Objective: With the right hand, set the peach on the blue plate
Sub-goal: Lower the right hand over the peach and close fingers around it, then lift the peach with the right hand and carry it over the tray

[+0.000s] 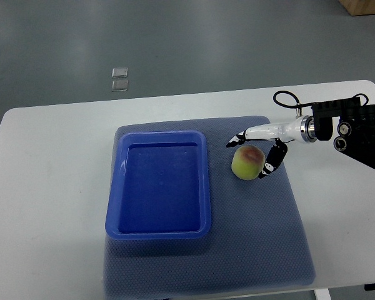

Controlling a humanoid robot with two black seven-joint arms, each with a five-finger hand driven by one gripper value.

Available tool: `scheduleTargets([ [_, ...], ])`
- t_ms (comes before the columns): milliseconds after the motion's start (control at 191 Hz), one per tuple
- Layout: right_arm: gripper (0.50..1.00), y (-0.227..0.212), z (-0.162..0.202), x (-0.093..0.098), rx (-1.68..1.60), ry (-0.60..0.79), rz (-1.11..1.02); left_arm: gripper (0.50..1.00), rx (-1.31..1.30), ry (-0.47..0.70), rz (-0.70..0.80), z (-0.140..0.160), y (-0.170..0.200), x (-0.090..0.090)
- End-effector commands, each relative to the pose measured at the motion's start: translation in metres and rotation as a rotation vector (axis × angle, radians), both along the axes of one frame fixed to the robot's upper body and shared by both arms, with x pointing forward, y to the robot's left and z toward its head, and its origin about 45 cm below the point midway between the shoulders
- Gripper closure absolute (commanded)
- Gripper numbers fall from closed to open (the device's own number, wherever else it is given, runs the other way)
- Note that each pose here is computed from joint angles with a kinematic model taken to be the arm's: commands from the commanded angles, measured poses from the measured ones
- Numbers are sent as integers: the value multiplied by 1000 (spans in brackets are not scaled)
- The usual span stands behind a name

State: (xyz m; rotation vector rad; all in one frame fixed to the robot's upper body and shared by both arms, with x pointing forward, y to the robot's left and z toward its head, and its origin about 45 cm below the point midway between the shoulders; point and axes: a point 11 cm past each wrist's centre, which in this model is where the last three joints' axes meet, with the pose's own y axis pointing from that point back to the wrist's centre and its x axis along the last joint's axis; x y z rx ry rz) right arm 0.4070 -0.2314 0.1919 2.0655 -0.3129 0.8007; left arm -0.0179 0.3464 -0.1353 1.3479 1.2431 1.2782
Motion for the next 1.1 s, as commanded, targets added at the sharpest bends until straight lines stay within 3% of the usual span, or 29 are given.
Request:
scheduleTargets([
  [0,572,-1,-4,-2,-3,-9,6,500,-1,-1,0,0,0,1],
  [450,587,2,-7,0,21,-59,-8,500,0,1,-1,0,0,0],
  [507,638,2,-7,0,18,-63,-7,500,-1,-1,-2,0,0,1],
  [560,638,2,-7,0,18,-63,-7,500,-1,-1,-2,0,0,1],
  [565,672,2,-9,-1,10,-64,0,500,0,1,0,0,0,0],
  [680,720,1,-10,-1,9,-77,-1,500,0,1,-1,0,0,0],
  [848,848,2,-7,0,9,-83,1,500,0,-1,0,0,0,1],
  [1093,883,12,20,16,40,-138,9,500,0,1,-1,0,0,0],
])
